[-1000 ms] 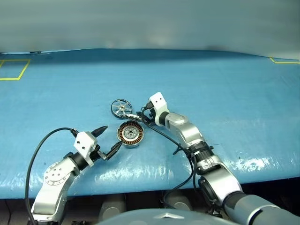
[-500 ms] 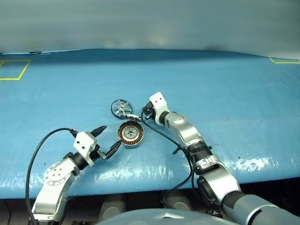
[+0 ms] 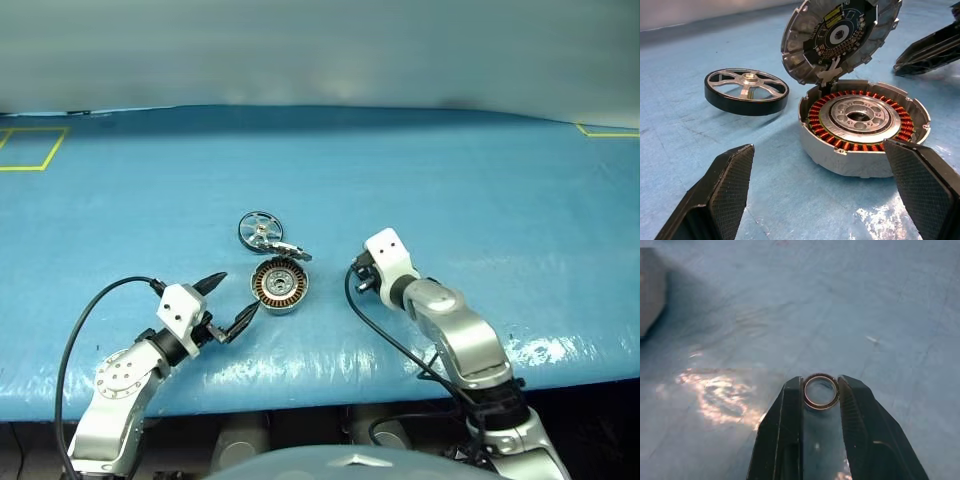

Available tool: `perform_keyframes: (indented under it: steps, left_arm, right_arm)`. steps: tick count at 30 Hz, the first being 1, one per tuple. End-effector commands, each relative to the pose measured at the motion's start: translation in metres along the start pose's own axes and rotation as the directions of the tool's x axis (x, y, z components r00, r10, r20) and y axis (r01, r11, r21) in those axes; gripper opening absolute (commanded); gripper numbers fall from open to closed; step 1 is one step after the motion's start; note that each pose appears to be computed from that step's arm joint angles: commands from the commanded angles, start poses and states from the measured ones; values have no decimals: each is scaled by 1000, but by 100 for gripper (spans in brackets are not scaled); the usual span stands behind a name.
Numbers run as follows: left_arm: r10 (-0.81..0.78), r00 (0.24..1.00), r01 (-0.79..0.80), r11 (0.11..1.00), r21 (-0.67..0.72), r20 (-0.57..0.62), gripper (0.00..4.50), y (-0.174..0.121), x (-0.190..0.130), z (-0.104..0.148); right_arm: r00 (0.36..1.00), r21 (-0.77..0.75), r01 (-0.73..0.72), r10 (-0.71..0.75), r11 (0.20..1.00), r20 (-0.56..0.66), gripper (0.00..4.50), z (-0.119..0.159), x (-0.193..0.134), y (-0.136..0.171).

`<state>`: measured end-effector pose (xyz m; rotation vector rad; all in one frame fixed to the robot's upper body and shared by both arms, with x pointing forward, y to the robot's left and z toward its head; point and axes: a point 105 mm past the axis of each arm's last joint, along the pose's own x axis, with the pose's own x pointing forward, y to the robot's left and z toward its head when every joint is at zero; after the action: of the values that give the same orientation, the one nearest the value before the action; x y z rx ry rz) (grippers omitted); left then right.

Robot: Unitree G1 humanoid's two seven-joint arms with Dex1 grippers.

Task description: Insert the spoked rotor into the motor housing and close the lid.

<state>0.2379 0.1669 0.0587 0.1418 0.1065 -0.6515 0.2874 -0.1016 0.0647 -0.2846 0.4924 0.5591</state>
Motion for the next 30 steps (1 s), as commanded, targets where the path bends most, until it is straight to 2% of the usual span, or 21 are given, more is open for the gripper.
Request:
perform_keyframes:
  steps: [1, 5, 9, 20, 30]
  left_arm:
    - [-2, 1000, 1, 1000, 21, 20, 450, 1, 0, 7]
    - [-3, 1000, 3, 1000, 19, 20, 450, 1, 0, 7]
    - [-1, 1000, 0, 1000, 21, 21, 450, 2, 0, 7]
    - [10, 1000, -11, 1000, 17, 25, 450, 2, -2, 8]
    - [9, 1000, -9, 1000, 9, 23, 450, 0, 0, 6]
  right_arm:
    - [975, -42, -200, 203, 979, 86, 66, 26, -25, 35]
    - [914, -43, -363, 365, 931, 176, 66, 49, -43, 61]
    - [872, -54, -441, 442, 896, 209, 66, 59, -46, 77]
    - [900, -54, -363, 365, 930, 238, 66, 65, -2, 92]
    - [909, -24, -334, 328, 942, 256, 66, 66, 15, 95]
